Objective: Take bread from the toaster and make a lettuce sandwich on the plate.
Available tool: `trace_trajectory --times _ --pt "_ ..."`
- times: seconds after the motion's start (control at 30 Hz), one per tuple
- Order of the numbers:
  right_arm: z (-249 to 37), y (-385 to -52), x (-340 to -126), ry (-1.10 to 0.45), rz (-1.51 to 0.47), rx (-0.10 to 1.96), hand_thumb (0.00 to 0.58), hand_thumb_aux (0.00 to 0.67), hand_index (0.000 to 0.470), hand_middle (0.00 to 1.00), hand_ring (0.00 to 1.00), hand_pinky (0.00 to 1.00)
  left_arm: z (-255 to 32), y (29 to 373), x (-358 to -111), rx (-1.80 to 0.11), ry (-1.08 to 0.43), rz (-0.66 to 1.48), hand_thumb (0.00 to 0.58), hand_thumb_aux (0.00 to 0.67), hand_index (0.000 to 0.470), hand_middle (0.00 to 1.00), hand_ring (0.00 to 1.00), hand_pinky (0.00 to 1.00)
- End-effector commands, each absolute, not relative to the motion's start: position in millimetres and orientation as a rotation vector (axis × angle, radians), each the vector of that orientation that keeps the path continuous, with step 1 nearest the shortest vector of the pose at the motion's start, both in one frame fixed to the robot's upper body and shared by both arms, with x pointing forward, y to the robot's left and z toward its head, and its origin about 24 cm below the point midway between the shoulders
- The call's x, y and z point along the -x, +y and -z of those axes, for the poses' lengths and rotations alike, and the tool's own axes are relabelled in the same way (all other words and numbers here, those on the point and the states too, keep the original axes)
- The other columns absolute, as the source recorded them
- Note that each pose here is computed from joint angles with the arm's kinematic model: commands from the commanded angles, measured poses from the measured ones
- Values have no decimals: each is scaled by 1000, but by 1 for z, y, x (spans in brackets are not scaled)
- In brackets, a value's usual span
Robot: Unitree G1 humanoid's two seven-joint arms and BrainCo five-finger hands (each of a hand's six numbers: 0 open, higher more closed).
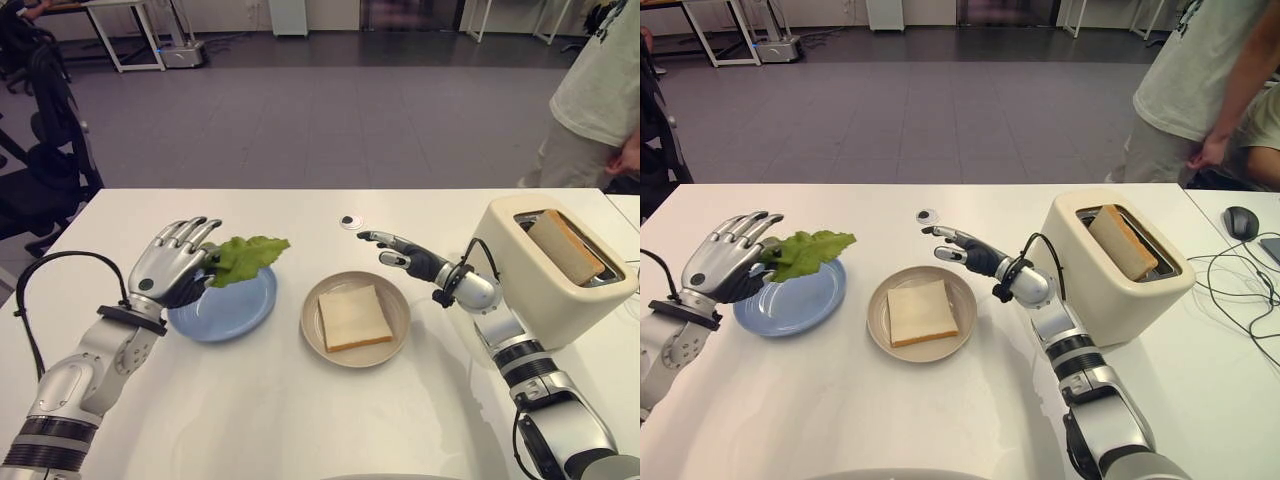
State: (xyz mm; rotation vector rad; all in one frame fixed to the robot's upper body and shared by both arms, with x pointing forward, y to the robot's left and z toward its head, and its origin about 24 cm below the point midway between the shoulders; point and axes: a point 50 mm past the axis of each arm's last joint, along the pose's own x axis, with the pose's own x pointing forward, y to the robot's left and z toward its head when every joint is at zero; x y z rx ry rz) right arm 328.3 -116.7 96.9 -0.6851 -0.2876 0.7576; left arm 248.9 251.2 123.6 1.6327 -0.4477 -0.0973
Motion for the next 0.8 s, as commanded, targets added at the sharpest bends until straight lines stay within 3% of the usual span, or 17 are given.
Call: trace_trajectory --times 0.03,0.23,0.5,0.53,0.57,0.8 --pt "-106 -120 -334 -308 -736 693 0 0 0 0 0 0 -109 203 -247 -1526 -531 244 580 670 470 0 0 0" --pt "-106 -120 -336 -311 -731 698 0 0 0 0 0 0 -78 160 -250 -1424 -556 414 580 670 470 0 0 0" --pt "-101 -117 -334 -308 -745 706 0 0 0 0 0 0 -47 142 -251 -1387 -516 515 580 670 470 0 0 0" --pt "-100 -117 -334 -309 -748 708 0 0 0 0 0 0 -45 144 -252 -1396 -505 507 460 365 256 0 0 0" --pt "-100 -117 -334 -310 -751 709 0 0 0 0 0 0 -45 148 -253 -1406 -497 489 0 0 0 0 0 0" --pt "-100 -119 -332 -314 -762 722 0 0 0 0 0 0 -54 160 -252 -1430 -507 431 0 0 0 0 0 0"
